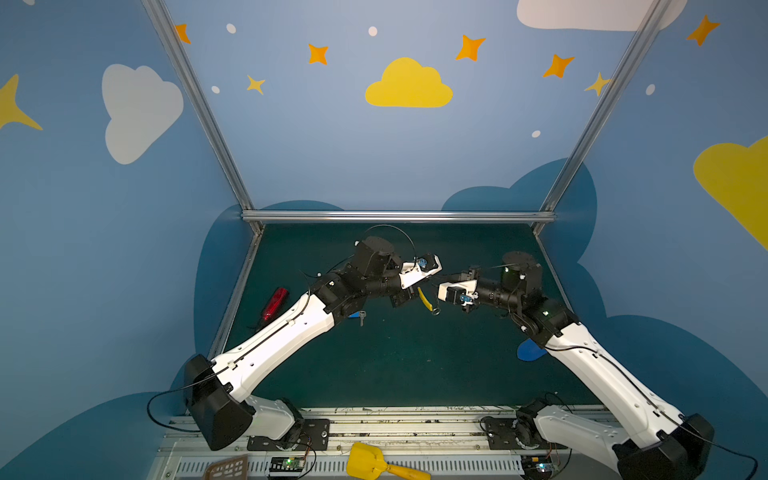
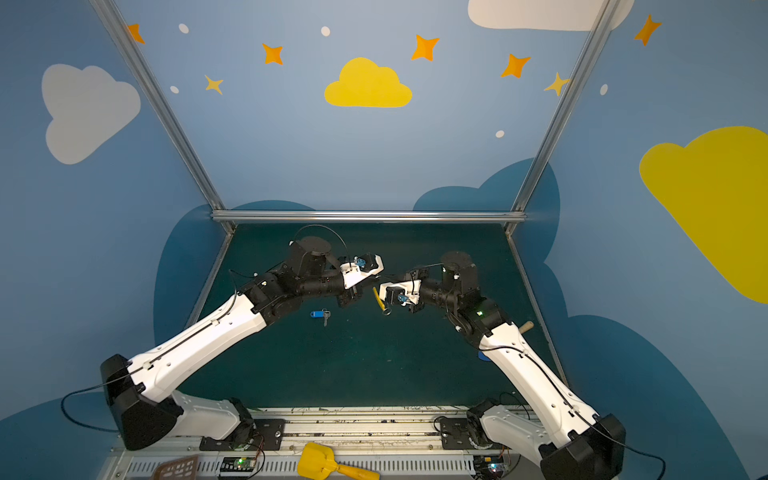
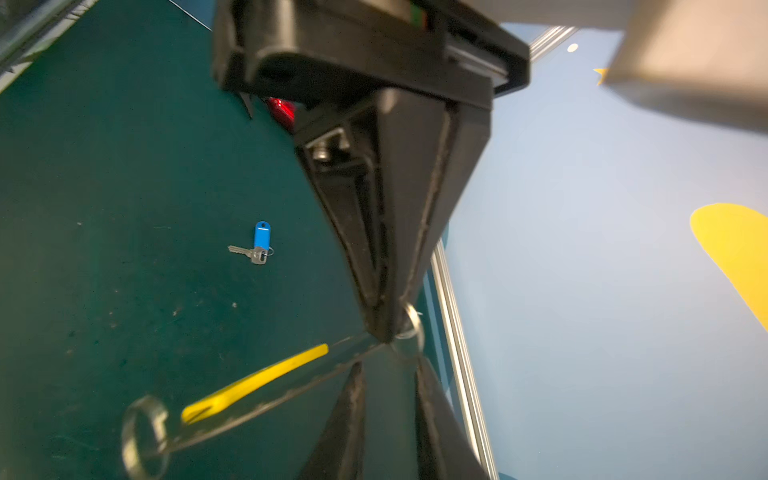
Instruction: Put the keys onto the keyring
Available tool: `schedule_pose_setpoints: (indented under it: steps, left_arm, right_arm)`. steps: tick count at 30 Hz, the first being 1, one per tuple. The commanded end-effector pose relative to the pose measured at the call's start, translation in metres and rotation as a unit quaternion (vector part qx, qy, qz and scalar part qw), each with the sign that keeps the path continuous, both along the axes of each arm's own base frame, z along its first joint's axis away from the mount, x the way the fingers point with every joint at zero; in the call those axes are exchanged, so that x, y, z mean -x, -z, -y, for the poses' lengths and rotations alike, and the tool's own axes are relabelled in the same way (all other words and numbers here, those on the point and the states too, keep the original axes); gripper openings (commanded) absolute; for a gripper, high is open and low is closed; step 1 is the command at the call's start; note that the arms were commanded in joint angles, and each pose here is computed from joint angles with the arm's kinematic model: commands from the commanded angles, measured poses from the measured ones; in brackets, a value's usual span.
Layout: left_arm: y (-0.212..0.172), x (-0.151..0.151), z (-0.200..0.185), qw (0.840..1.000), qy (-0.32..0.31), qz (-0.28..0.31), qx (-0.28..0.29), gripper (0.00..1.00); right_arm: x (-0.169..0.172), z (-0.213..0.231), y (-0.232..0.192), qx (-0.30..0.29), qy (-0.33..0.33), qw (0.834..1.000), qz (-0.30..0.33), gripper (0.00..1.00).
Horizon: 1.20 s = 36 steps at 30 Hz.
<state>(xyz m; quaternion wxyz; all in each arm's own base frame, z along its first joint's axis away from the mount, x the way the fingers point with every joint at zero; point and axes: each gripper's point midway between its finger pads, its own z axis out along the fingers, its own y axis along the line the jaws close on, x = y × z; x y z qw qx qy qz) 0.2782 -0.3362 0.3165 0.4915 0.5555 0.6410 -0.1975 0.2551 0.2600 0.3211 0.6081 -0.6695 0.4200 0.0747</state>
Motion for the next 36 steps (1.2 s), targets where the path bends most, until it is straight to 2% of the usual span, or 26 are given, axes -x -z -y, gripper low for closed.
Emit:
schedule_pose_setpoints:
  steps: [1,5,9,20,24,32,36]
  left_arm:
    - [-0.002,0.005,0.005,1.000,0.010,-0.003,-0.009,0.04]
    - [-0.002,0.004,0.007,1.000,0.008,-0.003,-0.009,0.04]
    - [-0.002,0.003,0.009,1.000,0.008,-0.005,-0.011,0.04]
    - [-0.003,0.005,0.012,1.000,0.016,-0.001,-0.020,0.04]
    - [-0.004,0.006,0.012,1.000,0.020,0.002,-0.023,0.04]
    - [-0.003,0.011,0.014,0.999,0.032,0.008,-0.029,0.04]
    - [-0.003,0.012,0.014,0.999,0.033,0.014,-0.033,0.04]
  right_arm:
    - [-0.002,0.001,-0.012,-0.014,0.013,0.999,0.029,0.22]
    - [-0.002,0.000,-0.011,-0.015,0.012,0.999,0.026,0.22]
    - [0.009,-0.005,-0.008,-0.016,-0.023,1.000,0.015,0.21]
    - [0.003,-0.005,0.010,0.017,-0.014,1.000,-0.010,0.09]
    - [0.003,-0.006,0.015,0.025,-0.016,0.999,-0.022,0.08]
    - [0.000,-0.008,0.019,0.022,-0.012,0.999,-0.042,0.09]
    - [-0.003,-0.009,0.022,0.024,-0.003,0.998,-0.052,0.20]
